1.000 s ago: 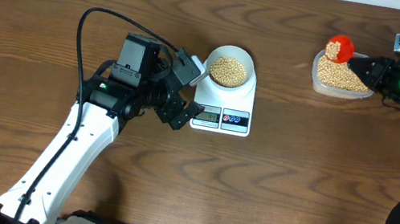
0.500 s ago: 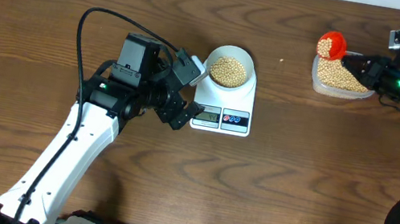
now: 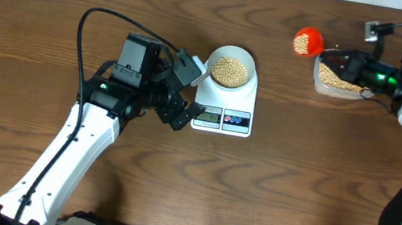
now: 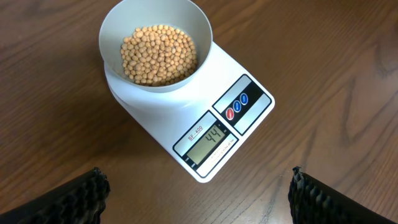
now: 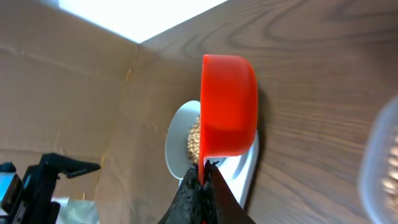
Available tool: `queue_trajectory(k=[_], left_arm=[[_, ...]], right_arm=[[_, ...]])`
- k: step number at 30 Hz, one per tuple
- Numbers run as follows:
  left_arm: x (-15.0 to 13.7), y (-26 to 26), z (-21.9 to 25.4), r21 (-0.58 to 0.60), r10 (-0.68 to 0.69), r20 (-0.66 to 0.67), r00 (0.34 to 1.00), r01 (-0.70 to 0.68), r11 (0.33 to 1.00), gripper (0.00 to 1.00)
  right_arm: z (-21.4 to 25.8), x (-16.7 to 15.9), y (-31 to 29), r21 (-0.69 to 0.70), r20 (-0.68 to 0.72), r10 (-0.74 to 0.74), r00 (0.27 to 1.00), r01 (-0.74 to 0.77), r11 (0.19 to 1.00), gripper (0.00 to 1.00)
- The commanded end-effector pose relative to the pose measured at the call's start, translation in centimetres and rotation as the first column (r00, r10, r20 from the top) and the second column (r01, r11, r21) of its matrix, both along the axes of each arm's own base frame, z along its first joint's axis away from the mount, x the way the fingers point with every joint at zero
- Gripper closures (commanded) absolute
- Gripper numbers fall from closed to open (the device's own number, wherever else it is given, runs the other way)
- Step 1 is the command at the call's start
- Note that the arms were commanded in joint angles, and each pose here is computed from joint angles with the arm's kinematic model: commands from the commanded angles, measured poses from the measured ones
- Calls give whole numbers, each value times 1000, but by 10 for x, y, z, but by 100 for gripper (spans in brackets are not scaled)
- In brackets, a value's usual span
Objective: Scoop item into bowl and weigh 50g on scale
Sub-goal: 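Carry the filled red scoop over the white bowl on the scale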
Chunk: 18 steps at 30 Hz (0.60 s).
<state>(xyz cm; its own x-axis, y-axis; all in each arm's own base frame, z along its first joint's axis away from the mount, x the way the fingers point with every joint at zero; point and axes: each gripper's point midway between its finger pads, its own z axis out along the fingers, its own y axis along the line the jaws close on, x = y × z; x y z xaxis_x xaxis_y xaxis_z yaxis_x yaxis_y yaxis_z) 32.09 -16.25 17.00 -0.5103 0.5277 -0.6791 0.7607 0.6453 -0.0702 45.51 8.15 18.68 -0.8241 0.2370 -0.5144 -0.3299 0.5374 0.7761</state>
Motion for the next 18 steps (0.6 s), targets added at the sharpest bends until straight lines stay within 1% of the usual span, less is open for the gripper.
queue_trajectory(k=[1,9,18], left_arm=[[-2,-1,-3,2,-11,-4,1000,11,1000,5],[-2,-1,-3,2,-11,-4,1000,11,1000,5],[-2,-1,-3,2,-11,-4,1000,11,1000,5]], right_arm=[[1,-4,25,17,16,70,997,-70,997,99],[5,-5,61,4,46,123,991,-123,992,99],[8,-13,91,0,68,189,980,-190,982,99]])
